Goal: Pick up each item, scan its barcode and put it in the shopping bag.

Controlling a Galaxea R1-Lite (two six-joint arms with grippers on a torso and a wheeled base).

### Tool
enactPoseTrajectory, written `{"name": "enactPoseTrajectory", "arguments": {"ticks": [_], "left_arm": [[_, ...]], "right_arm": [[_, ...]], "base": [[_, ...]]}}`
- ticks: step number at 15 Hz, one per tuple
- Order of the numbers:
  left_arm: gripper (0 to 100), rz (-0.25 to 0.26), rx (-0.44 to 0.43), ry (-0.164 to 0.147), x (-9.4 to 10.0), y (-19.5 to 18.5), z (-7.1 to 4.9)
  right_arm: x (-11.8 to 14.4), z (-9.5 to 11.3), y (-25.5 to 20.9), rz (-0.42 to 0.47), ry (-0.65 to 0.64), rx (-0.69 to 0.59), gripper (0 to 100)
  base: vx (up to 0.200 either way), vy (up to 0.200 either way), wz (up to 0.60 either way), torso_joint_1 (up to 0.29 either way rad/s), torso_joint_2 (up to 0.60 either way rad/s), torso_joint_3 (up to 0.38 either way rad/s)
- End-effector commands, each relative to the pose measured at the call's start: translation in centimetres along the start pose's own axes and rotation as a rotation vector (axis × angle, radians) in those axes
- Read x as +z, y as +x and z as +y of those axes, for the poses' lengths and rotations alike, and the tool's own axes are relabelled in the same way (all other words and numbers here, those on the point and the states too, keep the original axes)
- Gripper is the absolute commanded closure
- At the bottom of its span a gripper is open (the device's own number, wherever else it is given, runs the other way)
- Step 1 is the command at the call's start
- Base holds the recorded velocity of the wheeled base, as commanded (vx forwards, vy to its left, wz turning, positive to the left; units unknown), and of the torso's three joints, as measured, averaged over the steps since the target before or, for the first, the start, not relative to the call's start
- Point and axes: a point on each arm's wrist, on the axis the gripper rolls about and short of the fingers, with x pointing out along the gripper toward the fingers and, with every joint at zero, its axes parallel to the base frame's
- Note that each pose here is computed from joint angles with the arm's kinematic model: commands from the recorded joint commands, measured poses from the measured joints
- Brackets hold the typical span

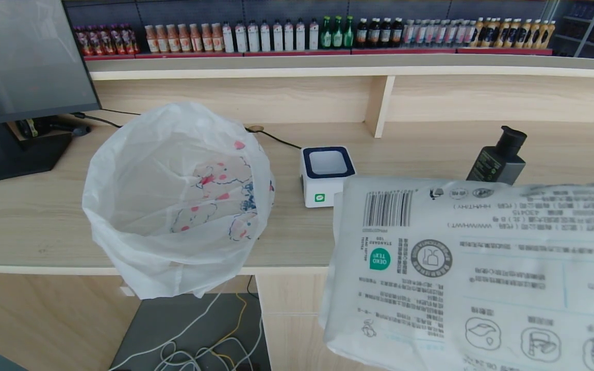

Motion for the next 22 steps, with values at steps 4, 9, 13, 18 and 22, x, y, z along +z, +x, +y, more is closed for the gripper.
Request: {"name": "enactPoseTrajectory", "arguments": {"ticks": [4,9,13,18,22], "left_arm": [[0,0.000,0.001,0.000,0.0,0.0,0.0],[0,0.000,0.001,0.000,0.0,0.0,0.0],[0,0.000,0.001,0.000,0.0,0.0,0.0],[0,0.000,-0.001,0.000,0.0,0.0,0.0],[0,0.000,0.001,0.000,0.0,0.0,0.0]], "right_arm": [[0.7,-0.7,-0.3,-0.018,0.009,-0.015,100],[0.6,-0.7,-0.5,-0.026,-0.351,-0.011,100],[1.9,-2.2,-2.3,-0.126,-0.826,-0.032,100],[3.6,-3.9,-3.7,-0.189,-1.493,-0.143,100],[9.5,-3.5,-6.2,-0.385,-2.045,-0.413,100]], "base": [[0.000,0.000,0.00,0.000,0.00,0.000],[0.000,0.000,0.00,0.000,0.00,0.000],[0.000,0.000,0.00,0.000,0.00,0.000],[0.000,0.000,0.00,0.000,0.00,0.000],[0.000,0.000,0.00,0.000,0.00,0.000]]}}
